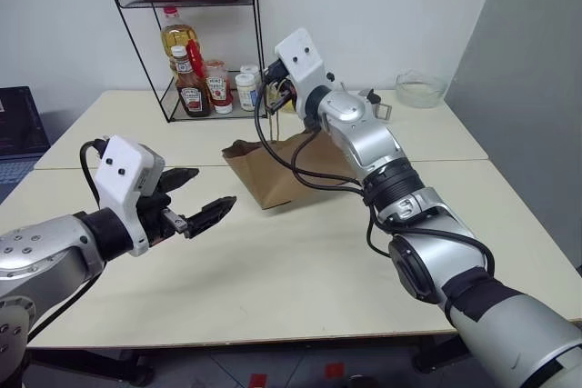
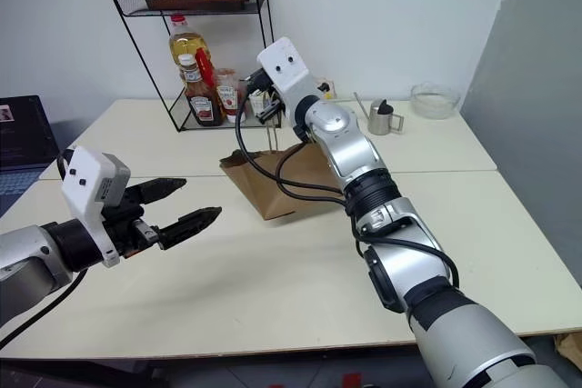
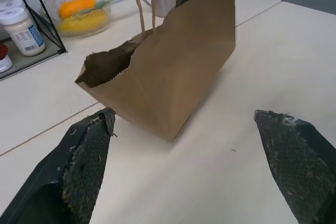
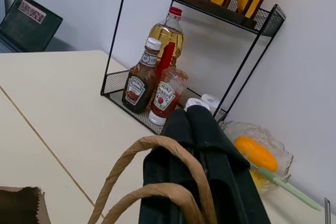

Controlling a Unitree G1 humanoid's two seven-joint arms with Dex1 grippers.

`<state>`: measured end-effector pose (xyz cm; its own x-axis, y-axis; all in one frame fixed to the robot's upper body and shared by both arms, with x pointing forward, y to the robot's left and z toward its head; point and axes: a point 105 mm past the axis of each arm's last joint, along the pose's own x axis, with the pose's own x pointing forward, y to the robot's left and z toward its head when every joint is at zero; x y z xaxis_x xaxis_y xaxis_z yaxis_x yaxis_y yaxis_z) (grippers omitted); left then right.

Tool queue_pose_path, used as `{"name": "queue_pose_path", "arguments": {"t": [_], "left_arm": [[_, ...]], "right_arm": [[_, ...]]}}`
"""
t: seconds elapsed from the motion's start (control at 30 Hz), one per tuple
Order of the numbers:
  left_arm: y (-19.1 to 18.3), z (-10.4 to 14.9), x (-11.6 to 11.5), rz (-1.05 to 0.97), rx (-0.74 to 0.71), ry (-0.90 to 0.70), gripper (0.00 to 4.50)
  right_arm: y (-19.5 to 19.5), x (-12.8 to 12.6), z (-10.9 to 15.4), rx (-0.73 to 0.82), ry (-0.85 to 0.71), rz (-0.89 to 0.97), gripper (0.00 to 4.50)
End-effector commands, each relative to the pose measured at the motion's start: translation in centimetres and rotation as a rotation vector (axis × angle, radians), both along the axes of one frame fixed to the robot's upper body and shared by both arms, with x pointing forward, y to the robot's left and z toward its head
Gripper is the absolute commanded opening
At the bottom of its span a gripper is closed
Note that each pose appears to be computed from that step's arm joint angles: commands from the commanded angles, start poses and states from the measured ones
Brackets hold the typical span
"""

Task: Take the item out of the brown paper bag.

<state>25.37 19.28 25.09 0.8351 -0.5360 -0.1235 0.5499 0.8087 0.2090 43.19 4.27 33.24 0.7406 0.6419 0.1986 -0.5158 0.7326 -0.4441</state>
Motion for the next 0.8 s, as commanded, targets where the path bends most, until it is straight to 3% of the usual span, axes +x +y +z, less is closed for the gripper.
{"name": "queue_pose_path", "arguments": {"t": [0.03, 0.4, 0.47, 0.57, 0.67, 0.8], "left_arm": [[-0.1, 0.7, -0.1, -0.008, 0.016, -0.036, 4.5], [-0.1, 0.7, -0.2, -0.006, 0.017, -0.039, 4.5], [-0.1, 0.7, -0.2, -0.007, 0.016, -0.039, 4.5], [-0.2, 0.7, -0.2, -0.01, 0.016, -0.037, 4.5], [-0.2, 0.6, -0.2, -0.011, 0.015, -0.035, 4.5], [-0.2, 0.6, -0.1, -0.013, 0.015, -0.033, 4.5]], "right_arm": [[0.4, -1.4, 3.4, 0.027, -0.11, 0.02, 0.02], [0.9, -1.0, 1.0, 0.001, -0.041, 0.026, 0.02], [1.3, -1.0, -0.7, -0.026, 0.012, 0.043, 0.02], [1.4, -1.1, -3.2, -0.054, 0.083, 0.065, 0.67], [0.8, -1.6, -4.9, -0.089, 0.106, 0.085, 1.71], [-0.8, -2.8, -4.7, -0.111, 0.098, 0.135, 3.1]]}}
